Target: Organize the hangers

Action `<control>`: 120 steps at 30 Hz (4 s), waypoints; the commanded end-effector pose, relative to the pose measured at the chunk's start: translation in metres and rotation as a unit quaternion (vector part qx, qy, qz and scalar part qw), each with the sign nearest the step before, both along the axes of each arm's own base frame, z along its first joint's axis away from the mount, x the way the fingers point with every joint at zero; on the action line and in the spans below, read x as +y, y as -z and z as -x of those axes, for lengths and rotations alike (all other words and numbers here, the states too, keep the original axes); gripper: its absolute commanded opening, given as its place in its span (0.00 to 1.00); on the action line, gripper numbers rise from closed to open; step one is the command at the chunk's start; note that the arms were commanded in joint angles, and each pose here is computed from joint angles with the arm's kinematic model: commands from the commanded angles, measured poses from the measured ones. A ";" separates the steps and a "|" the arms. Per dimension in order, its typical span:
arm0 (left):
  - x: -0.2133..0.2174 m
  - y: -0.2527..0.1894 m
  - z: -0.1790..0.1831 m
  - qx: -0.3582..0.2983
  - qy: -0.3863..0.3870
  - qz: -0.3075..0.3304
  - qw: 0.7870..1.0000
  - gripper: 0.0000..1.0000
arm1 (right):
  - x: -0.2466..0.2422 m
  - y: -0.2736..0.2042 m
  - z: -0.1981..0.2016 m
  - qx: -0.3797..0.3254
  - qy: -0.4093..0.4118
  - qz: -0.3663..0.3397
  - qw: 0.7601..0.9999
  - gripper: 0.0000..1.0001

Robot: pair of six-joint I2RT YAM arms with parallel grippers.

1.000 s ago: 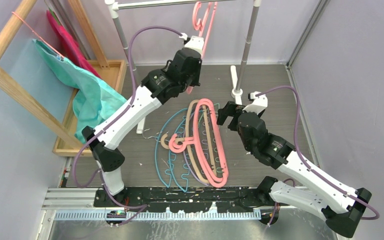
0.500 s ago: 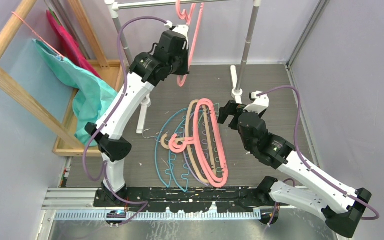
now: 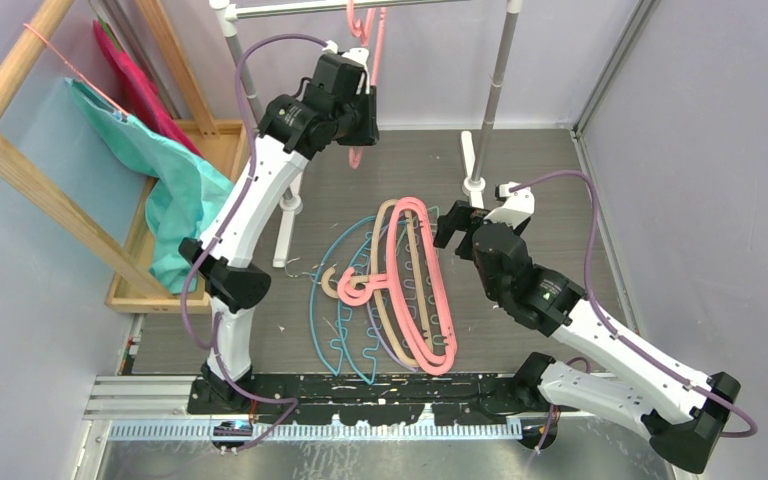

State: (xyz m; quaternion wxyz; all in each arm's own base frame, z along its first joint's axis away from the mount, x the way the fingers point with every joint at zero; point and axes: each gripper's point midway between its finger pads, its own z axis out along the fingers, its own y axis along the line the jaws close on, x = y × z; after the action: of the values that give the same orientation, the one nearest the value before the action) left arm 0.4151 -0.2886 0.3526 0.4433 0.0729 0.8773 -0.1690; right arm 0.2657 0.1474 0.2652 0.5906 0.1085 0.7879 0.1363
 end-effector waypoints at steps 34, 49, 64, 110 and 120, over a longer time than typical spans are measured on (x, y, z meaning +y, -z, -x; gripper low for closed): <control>0.031 -0.067 -0.002 -0.234 0.007 0.021 0.972 0.98 | 0.042 0.103 0.004 0.115 -0.102 0.083 0.985 1.00; 0.077 -0.055 0.017 -0.243 -0.048 -0.003 0.969 0.98 | 0.041 0.145 0.025 0.170 -0.145 0.114 0.968 0.96; 0.124 -0.032 0.076 -0.221 -0.066 -0.019 0.973 0.98 | 0.075 0.163 0.051 0.186 -0.231 0.158 0.942 0.89; 0.139 0.075 0.122 -0.101 -0.071 -0.007 0.992 0.98 | 0.156 0.191 0.133 0.223 -0.354 0.199 0.886 0.49; 0.142 0.092 0.128 -0.084 -0.072 -0.014 0.994 0.98 | 0.143 0.216 0.140 0.252 -0.333 0.192 0.888 0.40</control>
State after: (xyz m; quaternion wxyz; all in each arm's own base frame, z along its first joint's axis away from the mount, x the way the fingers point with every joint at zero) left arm 0.2875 -0.1475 0.2557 0.5151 0.0404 0.8494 -0.1076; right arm 0.1256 0.2843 0.0466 0.2942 -0.2667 0.9096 0.1226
